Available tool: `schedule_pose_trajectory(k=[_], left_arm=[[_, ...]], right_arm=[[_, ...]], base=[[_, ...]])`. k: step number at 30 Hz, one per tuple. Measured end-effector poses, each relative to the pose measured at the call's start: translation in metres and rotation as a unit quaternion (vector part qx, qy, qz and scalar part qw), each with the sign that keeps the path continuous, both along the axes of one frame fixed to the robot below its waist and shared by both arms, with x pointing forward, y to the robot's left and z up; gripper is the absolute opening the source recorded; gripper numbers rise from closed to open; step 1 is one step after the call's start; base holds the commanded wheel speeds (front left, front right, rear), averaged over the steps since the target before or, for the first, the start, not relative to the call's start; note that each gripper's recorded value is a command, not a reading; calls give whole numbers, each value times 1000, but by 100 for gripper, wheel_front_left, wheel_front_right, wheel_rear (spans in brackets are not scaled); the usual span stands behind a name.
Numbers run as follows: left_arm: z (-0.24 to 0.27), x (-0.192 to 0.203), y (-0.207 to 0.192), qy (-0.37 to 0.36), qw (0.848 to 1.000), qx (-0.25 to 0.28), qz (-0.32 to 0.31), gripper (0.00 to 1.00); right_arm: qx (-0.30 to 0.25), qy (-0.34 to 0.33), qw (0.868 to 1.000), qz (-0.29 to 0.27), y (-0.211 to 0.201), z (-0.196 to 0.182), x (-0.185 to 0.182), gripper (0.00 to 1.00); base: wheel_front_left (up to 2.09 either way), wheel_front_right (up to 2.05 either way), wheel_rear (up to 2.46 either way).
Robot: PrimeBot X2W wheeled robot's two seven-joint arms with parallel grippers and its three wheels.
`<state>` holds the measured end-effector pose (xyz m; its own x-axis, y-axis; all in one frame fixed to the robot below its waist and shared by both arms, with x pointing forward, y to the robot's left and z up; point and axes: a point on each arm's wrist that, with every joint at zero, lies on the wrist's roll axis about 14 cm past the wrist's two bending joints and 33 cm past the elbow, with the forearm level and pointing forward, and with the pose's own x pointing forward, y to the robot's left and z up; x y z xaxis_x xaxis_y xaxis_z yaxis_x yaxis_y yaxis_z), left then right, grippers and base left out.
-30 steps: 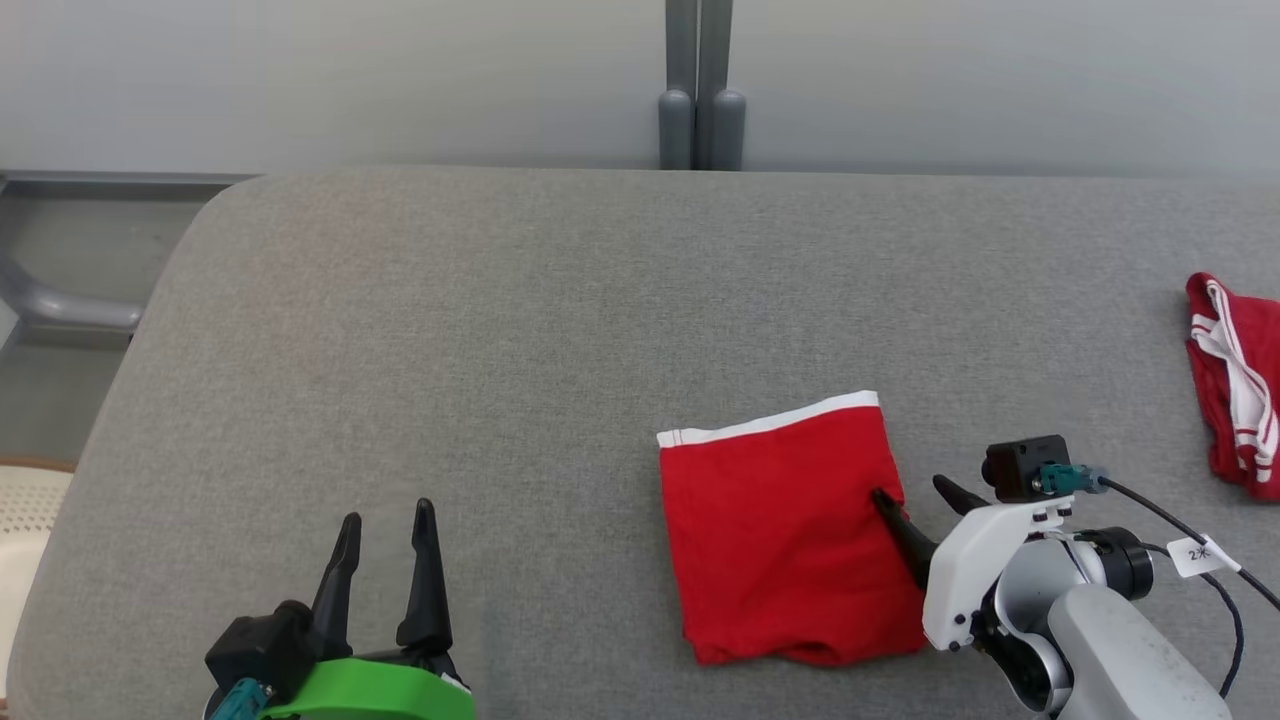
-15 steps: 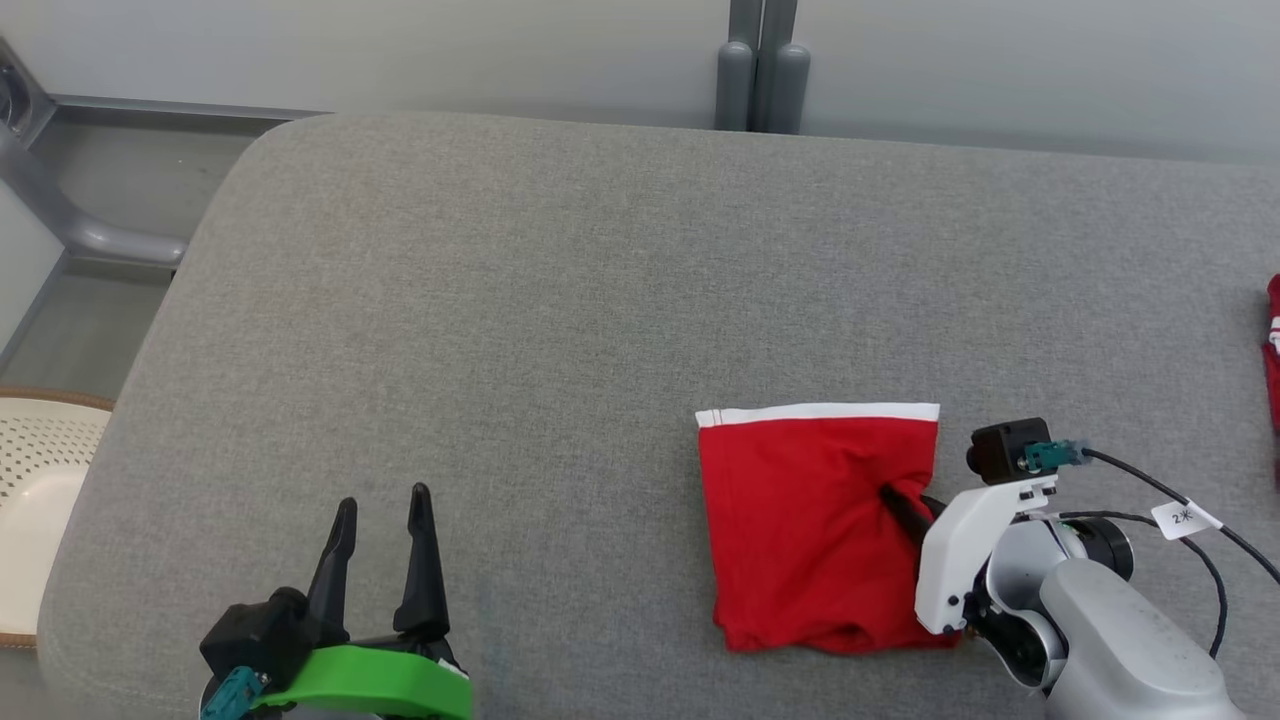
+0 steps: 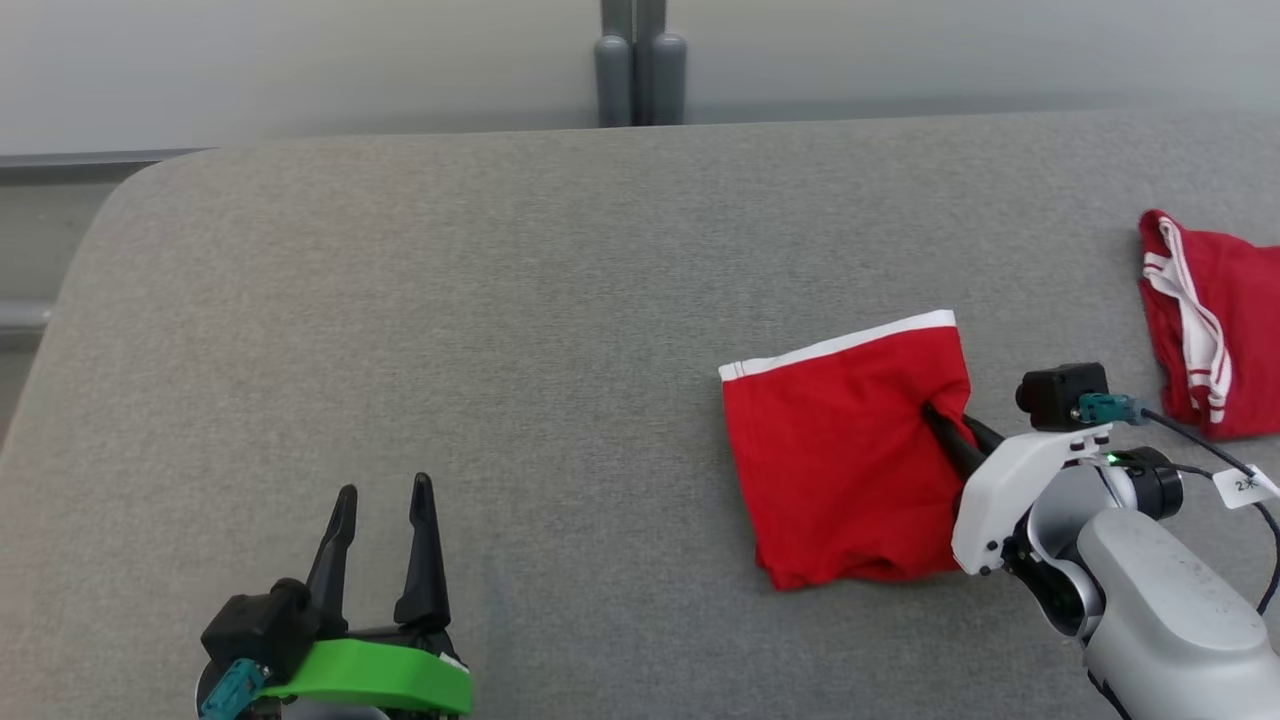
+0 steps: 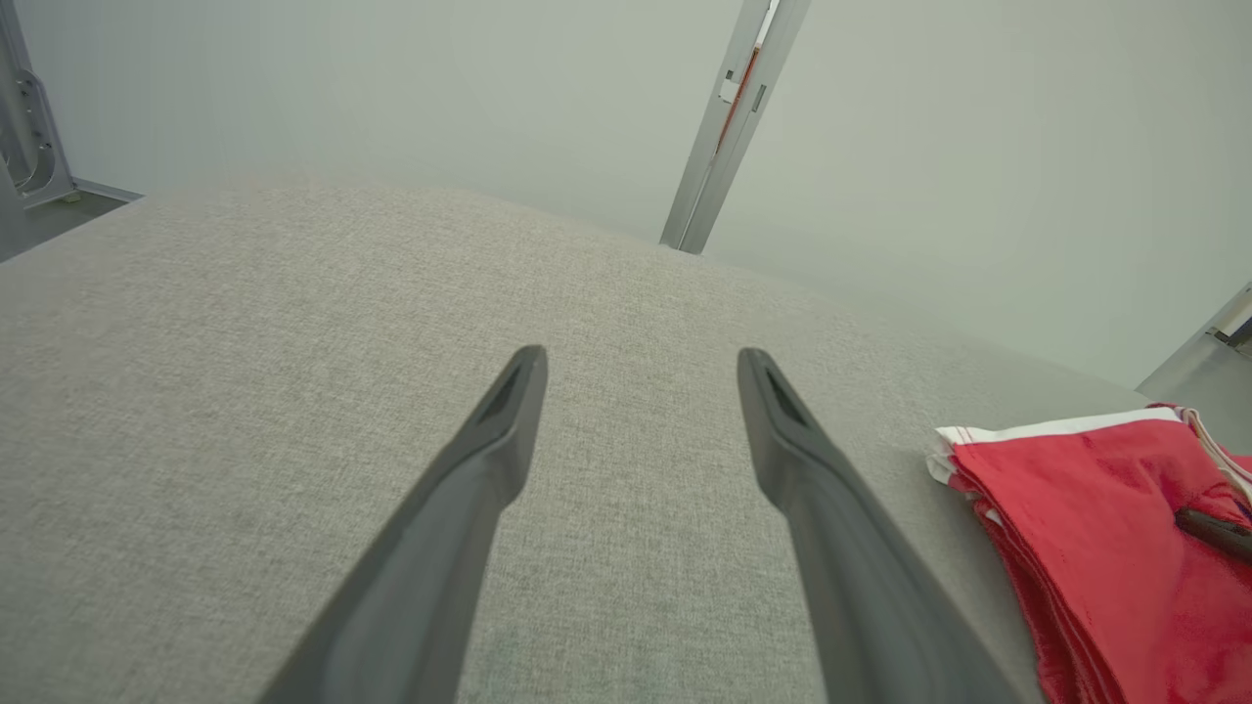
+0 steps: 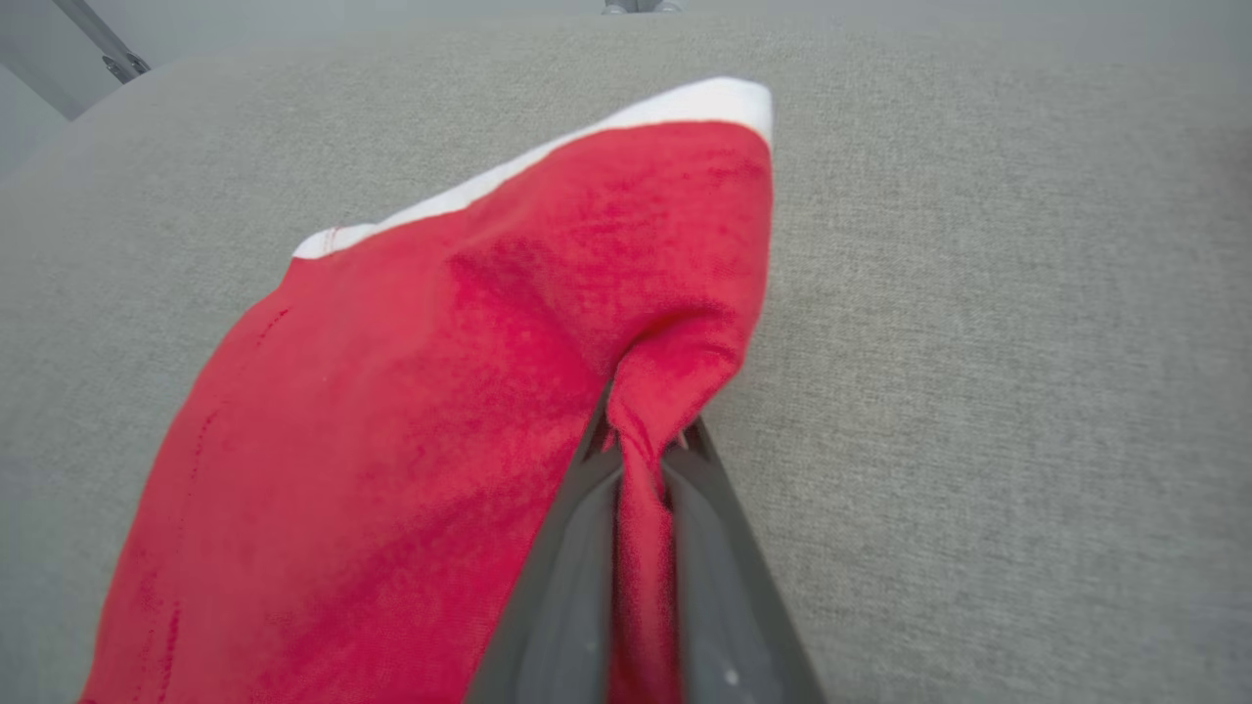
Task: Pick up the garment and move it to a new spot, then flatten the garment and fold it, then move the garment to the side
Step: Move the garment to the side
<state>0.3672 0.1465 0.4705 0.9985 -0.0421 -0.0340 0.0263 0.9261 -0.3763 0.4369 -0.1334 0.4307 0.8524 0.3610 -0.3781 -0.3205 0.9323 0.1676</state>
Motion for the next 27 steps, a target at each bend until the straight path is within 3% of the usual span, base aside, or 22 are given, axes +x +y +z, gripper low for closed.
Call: schedule_pose_trajectory(k=[8, 17, 27], left_arm=[[2, 29, -64, -14, 995, 6, -103, 100], [-6, 50, -141, -18, 976, 2, -215, 100], [-28, 54, -177, 7, 965, -10, -263, 100]], right_arm=[[-8, -29, 995, -92, -67, 14, -12, 0], [-19, -36, 982, -184, -126, 16, -43, 0], [-42, -37, 972, -227, -158, 15, -53, 0]], base=[[0, 0, 0], [0, 0, 0], [0, 0, 0]])
